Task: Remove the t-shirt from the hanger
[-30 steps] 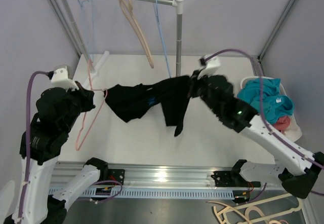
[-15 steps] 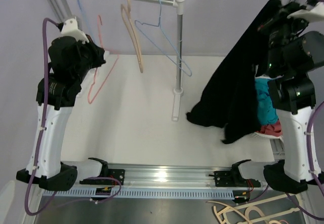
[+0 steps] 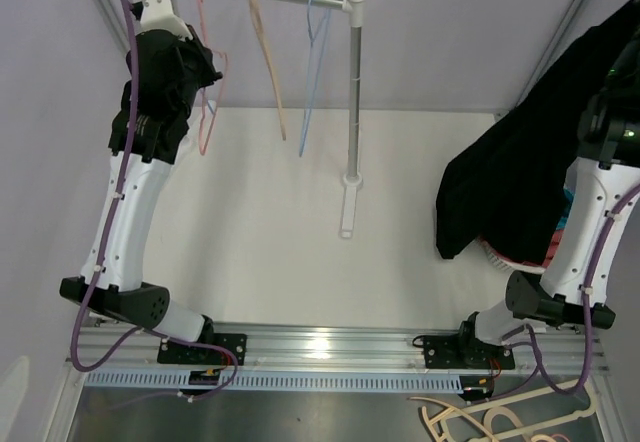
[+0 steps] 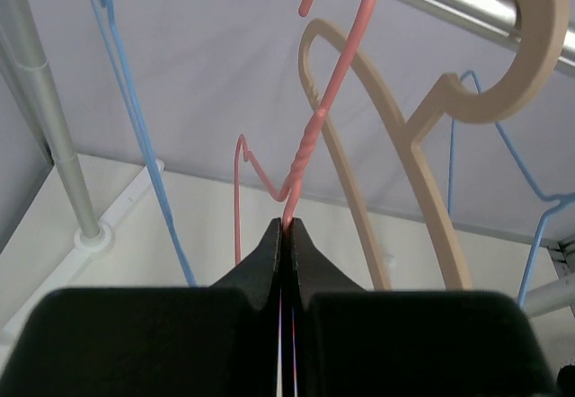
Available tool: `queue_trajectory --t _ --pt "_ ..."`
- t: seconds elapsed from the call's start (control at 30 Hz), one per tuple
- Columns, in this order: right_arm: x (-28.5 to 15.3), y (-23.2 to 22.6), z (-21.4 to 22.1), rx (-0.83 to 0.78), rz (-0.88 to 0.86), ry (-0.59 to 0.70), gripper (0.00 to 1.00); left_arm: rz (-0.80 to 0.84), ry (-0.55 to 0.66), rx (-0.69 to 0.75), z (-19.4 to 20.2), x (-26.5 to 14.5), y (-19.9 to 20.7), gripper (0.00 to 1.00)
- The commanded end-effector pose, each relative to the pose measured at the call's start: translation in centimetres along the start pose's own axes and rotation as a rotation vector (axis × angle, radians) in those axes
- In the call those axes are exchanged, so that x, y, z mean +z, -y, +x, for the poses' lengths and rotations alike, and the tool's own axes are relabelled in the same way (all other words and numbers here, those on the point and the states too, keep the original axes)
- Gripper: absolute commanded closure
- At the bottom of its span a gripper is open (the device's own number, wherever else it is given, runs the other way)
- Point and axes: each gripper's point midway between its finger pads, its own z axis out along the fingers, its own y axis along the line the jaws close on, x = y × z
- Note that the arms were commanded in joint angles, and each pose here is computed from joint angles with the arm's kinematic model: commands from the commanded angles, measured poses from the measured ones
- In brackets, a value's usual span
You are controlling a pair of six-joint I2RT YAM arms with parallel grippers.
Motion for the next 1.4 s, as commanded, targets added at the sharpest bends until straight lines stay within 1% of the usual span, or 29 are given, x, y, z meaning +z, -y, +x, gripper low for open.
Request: queue_trajectory --t 0.0,0.03,0.07,0.1,0.17,0.23,0.27,0.33,0.37,0.4,0.47,0.5,0.53,0.57,0.6,0.63,0.67,0.73,0.77,0.83,0.87,0.93,1.0,1.07,1.13,1.2,1.23,1.33,1.37 --pt "0.1 1.7 -7.9 0.146 -0.062 0.204 1.0 0.053 0.189 -0.018 -4.6 0.6 1.1 0.99" --pt "0.3 1.9 -8.1 0.191 -0.072 0.197 1.0 0.065 0.198 -0.02 -4.8 0.6 1.4 0.99" --pt "1.1 2.1 -7.6 0.197 -0.074 0.194 1.0 0.075 0.206 -0.023 -5.1 0.6 1.6 0.99" --pt "0.8 2.6 -9.3 0.202 -0.076 0.234 1.0 0.09 0.215 -0.027 -5.3 0.6 1.9 0.99" --pt "0.8 2.6 -10.1 0.236 -0.093 0.268 1.0 0.102 0.23 -0.037 -5.9 0.3 2.1 0.99" --pt "1.3 3.1 -9.6 0.258 -0.083 0.275 1.0 0.122 0.255 -0.036 -6.6 0.1 2.4 0.99" --pt "1.5 3.4 -9.3 0.256 -0.07 0.27 1.0 0.128 0.261 -0.035 -6.8 0.1 2.6 0.99" --pt "2.1 5.0 -6.4 0.255 -0.011 0.194 1.0 0.144 0.272 -0.018 -7.2 0.6 3.1 0.99" --pt "1.4 5.3 -6.4 0.258 -0.003 0.178 1.0 0.144 0.268 -0.012 -7.1 1.0 3.2 0.99" --pt "1.8 6.5 -1.6 0.244 0.038 0.072 1.0 0.14 0.264 -0.002 -7.1 1.4 3.2 0.99" --pt "1.1 7.6 2.6 0.27 0.075 -0.009 1.0 0.141 0.257 0.014 -7.0 2.9 3.6 0.99" --pt "-0.3 8.1 1.9 0.285 0.069 0.015 1.0 0.142 0.251 0.022 -6.6 3.5 3.7 0.99" --pt "-1.1 9.4 8.7 0.291 0.094 -0.113 1.0 0.144 0.257 0.025 -6.7 4.0 3.8 0.99" --pt "-1.8 10.2 10.5 0.342 0.113 -0.134 1.0 0.139 0.258 0.028 -6.6 4.9 3.9 0.99" --pt "-2.9 11.6 11.4 0.357 0.149 -0.143 1.0 0.133 0.253 0.028 -6.3 5.4 3.8 0.99" --pt "-4.3 13.5 16.2 0.364 0.21 -0.238 1.0 0.132 0.24 0.032 -5.9 6.0 3.8 0.99" --pt "-5.4 14.3 18.9 0.387 0.237 -0.32 1.0 0.132 0.246 0.028 -6.2 6.7 3.9 0.99" --pt "-8.3 16.9 24.4 0.374 0.336 -0.478 1.0 0.134 0.241 0.017 -6.3 7.4 3.8 0.99" --pt "-10.0 17.8 26.5 0.358 0.384 -0.549 1.0 0.132 0.22 0.012 -5.6 7.9 3.7 0.99" --pt "-12.7 19.2 29.7 0.366 0.482 -0.631 1.0 0.137 0.196 -0.008 -4.7 8.9 3.8 0.99" --pt "-15.6 20.4 32.7 0.36 0.558 -0.71 1.0 0.134 0.19 -0.012 -4.3 9.2 3.8 0.99" --pt "-18.2 22.0 35.1 0.373 0.668 -0.735 1.0 0.115 0.165 -0.023 -3.1 9.8 3.4 0.99" --pt "-21.3 22.9 37.9 0.352 0.725 -0.814 1.0 0.102 0.162 -0.032 -2.6 9.9 3.1 0.99" --pt "-23.4 23.7 39.7 0.332 0.779 -0.867 1.0 0.094 0.125 -0.032 -0.7 10.4 2.7 0.99" --pt "-25.9 24.5 41.4 0.311 0.83 -0.916 1.0 0.08 0.122 -0.05 -0.1 10.4 2.4 0.99" --pt "-27.4 24.8 42.6 0.312 0.858 -0.943 1.0 0.055 0.107 -0.08 0.8 10.6 1.9 0.99" --pt "-29.3 24.9 43.9 0.3 0.871 -0.982 1.0 0.05 0.094 -0.085 1.3 10.7 1.8 0.99" --pt "-32.4 25.0 46.8 0.274 0.898 -1.064 1.0 0.028 0.078 -0.102 1.9 10.6 1.8 0.99" --pt "-32.9 24.9 47.6 0.271 0.9 -1.091 1.0 0.025 0.078 -0.102 1.8 10.5 1.8 0.98"
